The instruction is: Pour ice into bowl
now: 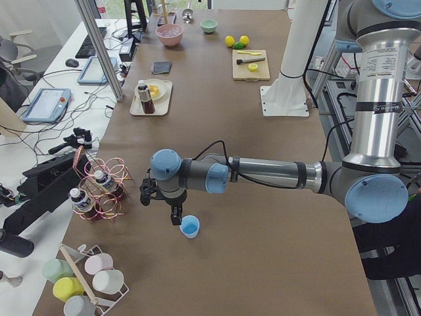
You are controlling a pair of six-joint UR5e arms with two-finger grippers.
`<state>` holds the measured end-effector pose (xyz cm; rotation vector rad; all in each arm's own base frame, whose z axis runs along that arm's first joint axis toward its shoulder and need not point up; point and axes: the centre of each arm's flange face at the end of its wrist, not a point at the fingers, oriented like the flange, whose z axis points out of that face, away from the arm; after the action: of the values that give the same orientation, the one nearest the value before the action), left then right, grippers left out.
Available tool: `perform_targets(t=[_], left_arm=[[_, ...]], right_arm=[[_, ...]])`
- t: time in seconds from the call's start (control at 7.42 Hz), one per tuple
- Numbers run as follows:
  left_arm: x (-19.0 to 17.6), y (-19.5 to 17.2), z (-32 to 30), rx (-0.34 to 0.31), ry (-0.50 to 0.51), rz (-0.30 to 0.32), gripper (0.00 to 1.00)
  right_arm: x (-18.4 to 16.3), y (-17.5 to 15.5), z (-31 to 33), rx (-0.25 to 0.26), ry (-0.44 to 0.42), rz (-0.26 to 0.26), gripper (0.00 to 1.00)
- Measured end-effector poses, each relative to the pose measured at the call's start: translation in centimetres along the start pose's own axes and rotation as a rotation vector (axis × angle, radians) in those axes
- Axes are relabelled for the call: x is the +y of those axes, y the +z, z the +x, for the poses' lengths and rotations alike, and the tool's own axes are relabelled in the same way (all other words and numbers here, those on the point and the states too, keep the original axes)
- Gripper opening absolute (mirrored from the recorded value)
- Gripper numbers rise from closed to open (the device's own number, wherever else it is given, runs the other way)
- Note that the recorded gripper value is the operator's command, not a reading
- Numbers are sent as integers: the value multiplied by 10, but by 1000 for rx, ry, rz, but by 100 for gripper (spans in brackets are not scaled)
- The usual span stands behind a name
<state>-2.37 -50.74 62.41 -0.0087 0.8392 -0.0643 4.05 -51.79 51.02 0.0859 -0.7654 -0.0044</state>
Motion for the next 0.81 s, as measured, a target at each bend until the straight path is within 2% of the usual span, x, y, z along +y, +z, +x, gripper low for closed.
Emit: perform_targets(t=[0.4,0.81], left_arm=[[0,0,-1,0,0,-1,97],[0,1,-1,0,-1,-2,97]], right_arm=[[-2,1,4,26,31,-22,99],[-6,27,29,33,38,-31,99]])
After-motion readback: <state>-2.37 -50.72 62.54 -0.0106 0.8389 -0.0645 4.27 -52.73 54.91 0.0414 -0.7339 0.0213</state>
